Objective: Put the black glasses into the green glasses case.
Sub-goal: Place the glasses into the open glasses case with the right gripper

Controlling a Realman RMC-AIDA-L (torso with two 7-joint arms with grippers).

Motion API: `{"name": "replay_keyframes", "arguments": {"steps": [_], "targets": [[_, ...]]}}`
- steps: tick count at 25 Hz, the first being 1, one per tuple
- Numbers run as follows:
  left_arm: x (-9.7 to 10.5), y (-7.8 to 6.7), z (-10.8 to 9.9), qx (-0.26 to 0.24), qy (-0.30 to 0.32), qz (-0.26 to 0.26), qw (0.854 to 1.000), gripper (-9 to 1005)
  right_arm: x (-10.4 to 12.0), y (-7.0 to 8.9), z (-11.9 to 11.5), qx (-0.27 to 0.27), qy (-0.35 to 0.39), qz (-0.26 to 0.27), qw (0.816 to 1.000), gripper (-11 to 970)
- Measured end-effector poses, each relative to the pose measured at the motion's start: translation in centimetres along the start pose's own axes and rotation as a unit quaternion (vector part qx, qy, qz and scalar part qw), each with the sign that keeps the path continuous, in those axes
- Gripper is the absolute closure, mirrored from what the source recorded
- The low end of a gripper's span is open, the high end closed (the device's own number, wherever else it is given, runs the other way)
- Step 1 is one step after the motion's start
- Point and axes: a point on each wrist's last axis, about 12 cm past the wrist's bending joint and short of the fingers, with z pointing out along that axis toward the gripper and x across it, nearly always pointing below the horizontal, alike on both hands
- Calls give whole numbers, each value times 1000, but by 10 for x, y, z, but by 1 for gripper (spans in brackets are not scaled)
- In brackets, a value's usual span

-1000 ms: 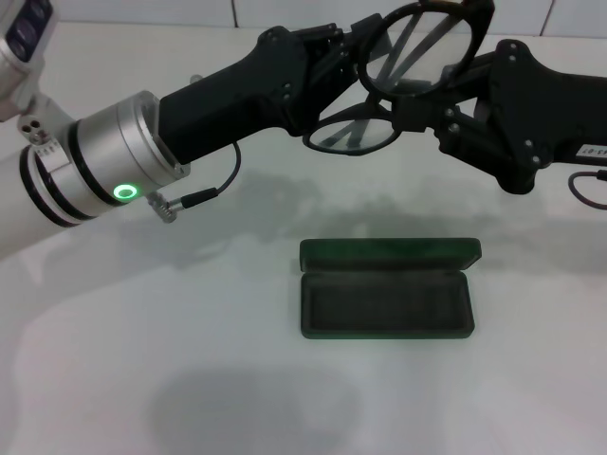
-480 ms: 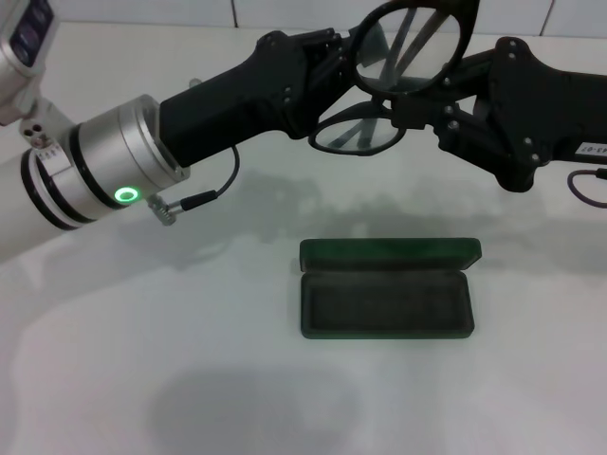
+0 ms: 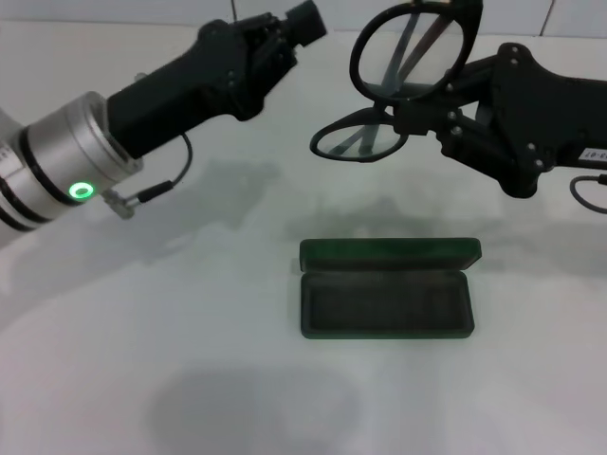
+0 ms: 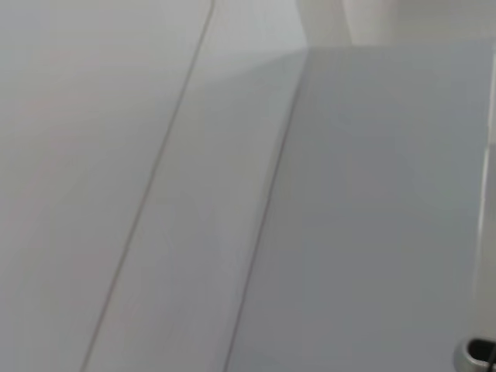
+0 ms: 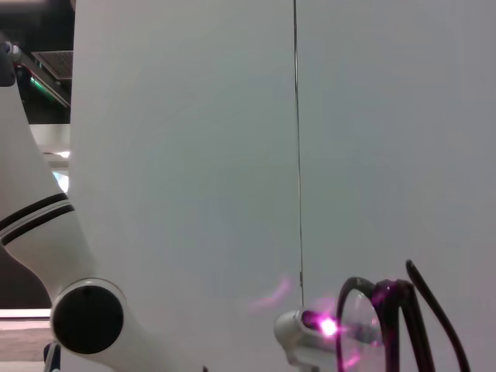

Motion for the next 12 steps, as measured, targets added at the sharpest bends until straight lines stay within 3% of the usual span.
{"name": "replay_keyframes", "arguments": {"steps": [3,12], "targets": [[-8,4,6,9,0,16,1000,967,1,1,1,-4,1,2,1000,906],[-22,5,56,107,45,56,992,967,3,3,5,-16,5,17,1000,906]]}}
